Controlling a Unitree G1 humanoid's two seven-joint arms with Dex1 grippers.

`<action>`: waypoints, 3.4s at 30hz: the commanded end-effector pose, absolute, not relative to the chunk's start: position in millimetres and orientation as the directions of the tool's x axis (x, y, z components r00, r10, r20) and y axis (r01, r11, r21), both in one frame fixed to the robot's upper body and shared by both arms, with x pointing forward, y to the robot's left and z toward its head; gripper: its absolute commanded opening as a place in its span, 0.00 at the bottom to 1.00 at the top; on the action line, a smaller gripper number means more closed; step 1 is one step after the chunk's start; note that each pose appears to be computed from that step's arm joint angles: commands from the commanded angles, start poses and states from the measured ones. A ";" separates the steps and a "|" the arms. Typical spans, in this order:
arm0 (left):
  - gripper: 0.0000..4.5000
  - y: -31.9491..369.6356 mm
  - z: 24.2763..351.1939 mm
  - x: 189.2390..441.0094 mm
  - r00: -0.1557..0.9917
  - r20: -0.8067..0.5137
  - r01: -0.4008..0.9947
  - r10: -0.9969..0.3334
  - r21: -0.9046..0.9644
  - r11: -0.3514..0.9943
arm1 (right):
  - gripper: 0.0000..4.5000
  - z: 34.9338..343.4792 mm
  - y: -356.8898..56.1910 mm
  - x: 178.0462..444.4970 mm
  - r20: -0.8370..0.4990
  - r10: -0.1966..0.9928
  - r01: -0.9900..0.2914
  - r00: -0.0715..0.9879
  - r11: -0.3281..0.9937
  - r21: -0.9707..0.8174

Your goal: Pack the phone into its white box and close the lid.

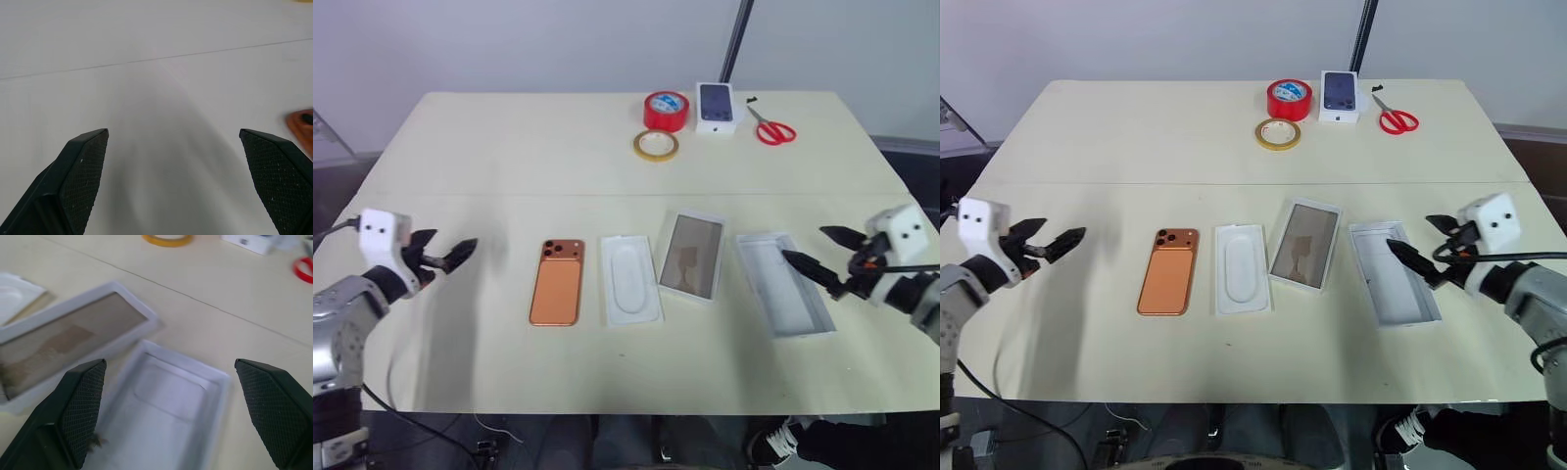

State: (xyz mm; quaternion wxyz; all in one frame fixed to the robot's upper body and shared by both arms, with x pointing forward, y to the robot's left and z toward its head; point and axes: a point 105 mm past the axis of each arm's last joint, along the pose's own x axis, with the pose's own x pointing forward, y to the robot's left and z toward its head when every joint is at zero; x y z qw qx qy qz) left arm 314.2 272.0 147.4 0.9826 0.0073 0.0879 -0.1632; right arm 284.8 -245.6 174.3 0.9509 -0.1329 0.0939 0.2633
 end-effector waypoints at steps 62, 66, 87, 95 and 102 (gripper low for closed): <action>0.00 121.4 144.7 321.7 0.750 -0.400 0.248 -0.527 -0.568 0.784 | 0.11 110.6 -128.5 277.6 -0.630 0.628 -0.888 0.457 0.279 -0.366; 0.00 135.4 150.2 325.8 0.777 -0.385 0.222 -0.498 -0.573 0.789 | 0.01 110.5 -123.7 268.3 -0.632 0.646 -0.899 0.427 0.227 -0.376; 0.00 109.3 178.4 327.7 0.736 -0.286 0.353 -0.613 -0.612 0.708 | 0.76 136.5 -104.9 263.4 -0.538 0.729 -0.871 0.424 0.166 -0.462; 0.00 52.2 154.3 308.8 0.647 -0.342 0.356 -0.681 -0.655 0.667 | 0.87 163.2 -154.9 287.2 -0.501 0.637 -0.795 0.586 0.334 -0.506; 0.00 28.8 140.8 304.2 0.599 -0.409 0.331 -0.688 -0.656 0.678 | 0.87 163.6 -167.5 294.8 -0.500 0.596 -0.766 0.628 0.361 -0.532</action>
